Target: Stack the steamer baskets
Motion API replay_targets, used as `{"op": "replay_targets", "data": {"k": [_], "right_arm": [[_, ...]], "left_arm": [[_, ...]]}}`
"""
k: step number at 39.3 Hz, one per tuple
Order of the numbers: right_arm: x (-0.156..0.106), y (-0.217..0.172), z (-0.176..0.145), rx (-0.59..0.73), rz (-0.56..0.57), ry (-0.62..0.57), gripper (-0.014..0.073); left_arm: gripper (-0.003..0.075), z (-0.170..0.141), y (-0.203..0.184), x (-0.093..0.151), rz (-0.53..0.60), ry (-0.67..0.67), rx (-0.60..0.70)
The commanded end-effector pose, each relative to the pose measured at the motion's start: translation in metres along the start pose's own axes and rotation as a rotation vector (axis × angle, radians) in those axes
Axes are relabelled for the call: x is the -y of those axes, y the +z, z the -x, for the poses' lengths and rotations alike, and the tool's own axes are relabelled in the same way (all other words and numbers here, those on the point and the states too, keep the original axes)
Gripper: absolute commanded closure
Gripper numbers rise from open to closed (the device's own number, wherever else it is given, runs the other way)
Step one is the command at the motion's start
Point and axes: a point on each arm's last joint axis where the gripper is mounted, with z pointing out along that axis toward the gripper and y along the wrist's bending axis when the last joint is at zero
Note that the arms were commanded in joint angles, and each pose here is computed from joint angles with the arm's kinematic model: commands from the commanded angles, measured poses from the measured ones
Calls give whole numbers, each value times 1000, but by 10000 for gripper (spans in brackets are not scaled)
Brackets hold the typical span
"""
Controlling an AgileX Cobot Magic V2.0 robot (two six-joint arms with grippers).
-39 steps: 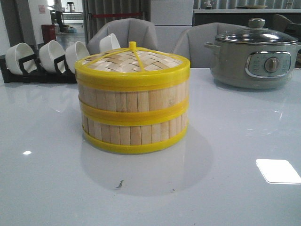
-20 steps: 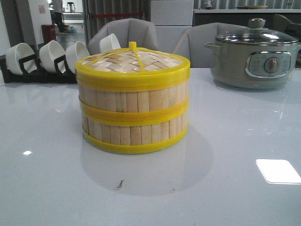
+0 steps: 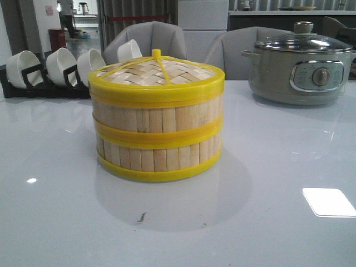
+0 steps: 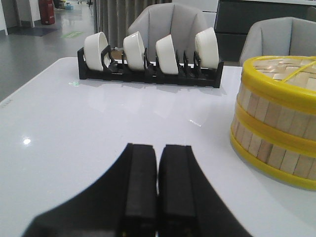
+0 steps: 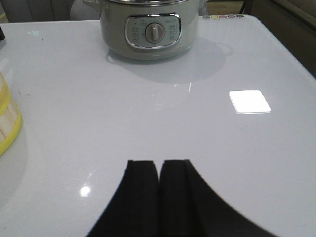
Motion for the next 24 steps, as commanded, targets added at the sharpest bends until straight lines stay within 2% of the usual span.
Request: {"op": "replay_targets", "data": {"k": [1, 11, 24], "right_arm": [[0, -3, 16, 100, -5, -3, 547], [0, -3, 16, 100, -5, -3, 547], [0, -3, 16, 100, -5, -3, 547]], "left_arm": [[634, 8, -1, 1, -17, -16, 103], [634, 9, -1, 1, -18, -16, 107], [634, 17, -3, 2, -21, 45, 199]]}}
